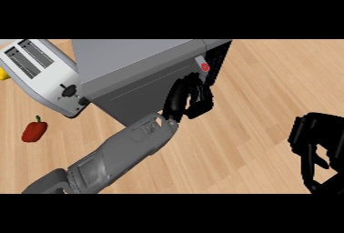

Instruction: Pick up the milk, place it into the microwave and close the microwave

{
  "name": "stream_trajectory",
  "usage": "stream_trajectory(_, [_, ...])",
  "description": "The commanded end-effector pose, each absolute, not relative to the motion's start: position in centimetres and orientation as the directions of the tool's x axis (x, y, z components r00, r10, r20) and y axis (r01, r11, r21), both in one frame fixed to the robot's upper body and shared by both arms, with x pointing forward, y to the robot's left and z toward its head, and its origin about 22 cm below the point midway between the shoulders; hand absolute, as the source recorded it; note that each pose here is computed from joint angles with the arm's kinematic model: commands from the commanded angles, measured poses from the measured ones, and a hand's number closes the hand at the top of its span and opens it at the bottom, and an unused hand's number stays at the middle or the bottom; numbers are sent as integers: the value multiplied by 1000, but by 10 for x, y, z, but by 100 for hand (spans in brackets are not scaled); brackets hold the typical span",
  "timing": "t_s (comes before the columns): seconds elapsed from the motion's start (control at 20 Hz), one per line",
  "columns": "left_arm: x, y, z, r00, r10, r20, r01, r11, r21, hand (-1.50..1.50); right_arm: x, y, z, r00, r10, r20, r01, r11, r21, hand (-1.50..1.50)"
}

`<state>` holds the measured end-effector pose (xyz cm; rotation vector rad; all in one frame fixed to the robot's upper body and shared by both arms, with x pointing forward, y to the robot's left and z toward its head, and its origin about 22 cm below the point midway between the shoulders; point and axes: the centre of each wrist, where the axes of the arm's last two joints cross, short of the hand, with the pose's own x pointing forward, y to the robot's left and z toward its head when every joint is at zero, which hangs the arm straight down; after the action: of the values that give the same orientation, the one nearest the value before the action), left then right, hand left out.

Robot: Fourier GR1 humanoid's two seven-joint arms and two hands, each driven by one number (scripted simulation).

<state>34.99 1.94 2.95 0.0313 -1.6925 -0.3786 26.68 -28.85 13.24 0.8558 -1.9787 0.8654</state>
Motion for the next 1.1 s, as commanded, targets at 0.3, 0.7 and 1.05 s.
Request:
stream_trajectory(0.3, [356, 1, 65, 103, 142, 985, 114, 982, -153, 150, 246, -270, 112, -313, -249, 917, -899, 388, -201, 150])
stream_trajectory(0.7, [362, 16, 50, 199, 302, 932, 115, 938, -328, 150, 219, -253, 95, -241, -284, 928, -910, 397, -115, 150])
stream_trajectory(1.05, [363, 31, 28, 257, 341, 904, 158, 908, -388, 150, 198, -241, 92, -242, -315, 918, -898, 432, -89, 150])
